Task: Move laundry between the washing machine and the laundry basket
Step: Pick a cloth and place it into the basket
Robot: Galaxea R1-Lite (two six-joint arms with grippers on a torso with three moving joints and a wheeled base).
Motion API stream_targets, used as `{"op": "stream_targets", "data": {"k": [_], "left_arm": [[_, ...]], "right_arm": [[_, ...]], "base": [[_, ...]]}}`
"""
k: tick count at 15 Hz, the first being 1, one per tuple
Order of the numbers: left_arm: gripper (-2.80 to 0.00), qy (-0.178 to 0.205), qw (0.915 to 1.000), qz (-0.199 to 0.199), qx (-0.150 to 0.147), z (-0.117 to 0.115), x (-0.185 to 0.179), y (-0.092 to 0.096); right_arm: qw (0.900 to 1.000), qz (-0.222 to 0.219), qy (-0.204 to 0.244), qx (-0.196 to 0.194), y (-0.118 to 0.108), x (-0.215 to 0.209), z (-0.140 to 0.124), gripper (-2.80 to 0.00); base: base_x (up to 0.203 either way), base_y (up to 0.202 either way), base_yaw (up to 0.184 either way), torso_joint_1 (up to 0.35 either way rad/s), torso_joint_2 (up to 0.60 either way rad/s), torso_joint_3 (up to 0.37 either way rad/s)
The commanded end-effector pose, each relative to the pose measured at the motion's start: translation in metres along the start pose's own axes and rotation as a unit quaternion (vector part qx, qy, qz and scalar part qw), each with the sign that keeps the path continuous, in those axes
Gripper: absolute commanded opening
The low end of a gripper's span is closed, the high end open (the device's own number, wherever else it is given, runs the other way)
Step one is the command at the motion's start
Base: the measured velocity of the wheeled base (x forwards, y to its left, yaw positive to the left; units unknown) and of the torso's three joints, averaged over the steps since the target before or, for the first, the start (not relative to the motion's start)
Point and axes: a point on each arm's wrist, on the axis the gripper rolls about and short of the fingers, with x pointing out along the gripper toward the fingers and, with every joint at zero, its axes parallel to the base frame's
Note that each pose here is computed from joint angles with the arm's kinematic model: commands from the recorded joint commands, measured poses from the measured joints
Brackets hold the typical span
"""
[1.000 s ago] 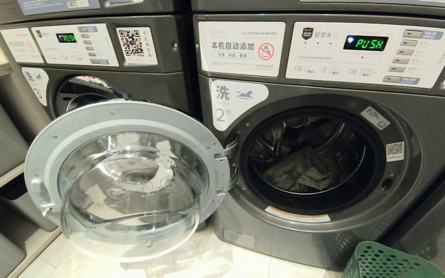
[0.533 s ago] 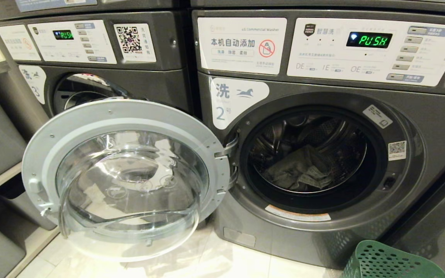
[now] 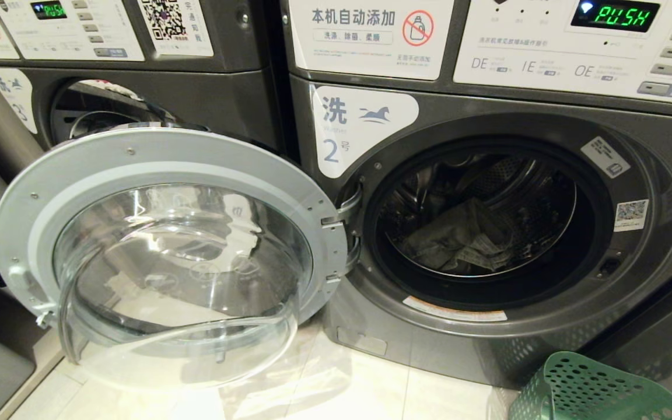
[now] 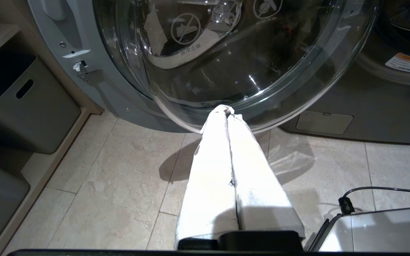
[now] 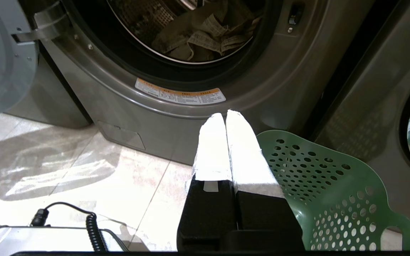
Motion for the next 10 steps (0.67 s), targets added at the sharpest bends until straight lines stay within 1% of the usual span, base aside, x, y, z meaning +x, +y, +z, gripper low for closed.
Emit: {"op": "stream_targets", "data": {"k": [1,10], "left_arm": [[-2.8,0.001,1.0,0.0,0.0,0.0,0.0001,0.0],[-2.8,0.001,1.0,0.0,0.0,0.0,0.0001,0.0]], "right_arm": [[1.0,0.001,0.001,-0.005,0.0,0.0,0.0002,-2.8],[1.0,0.001,0.001,-0.006,0.0,-0.0002,0.0001,-2.8]], "base": [[0.0,0.0,0.0,0.005,0.01,-0.197],[0.0,0.0,0.0,0.0,0.0,-0.195]]}}
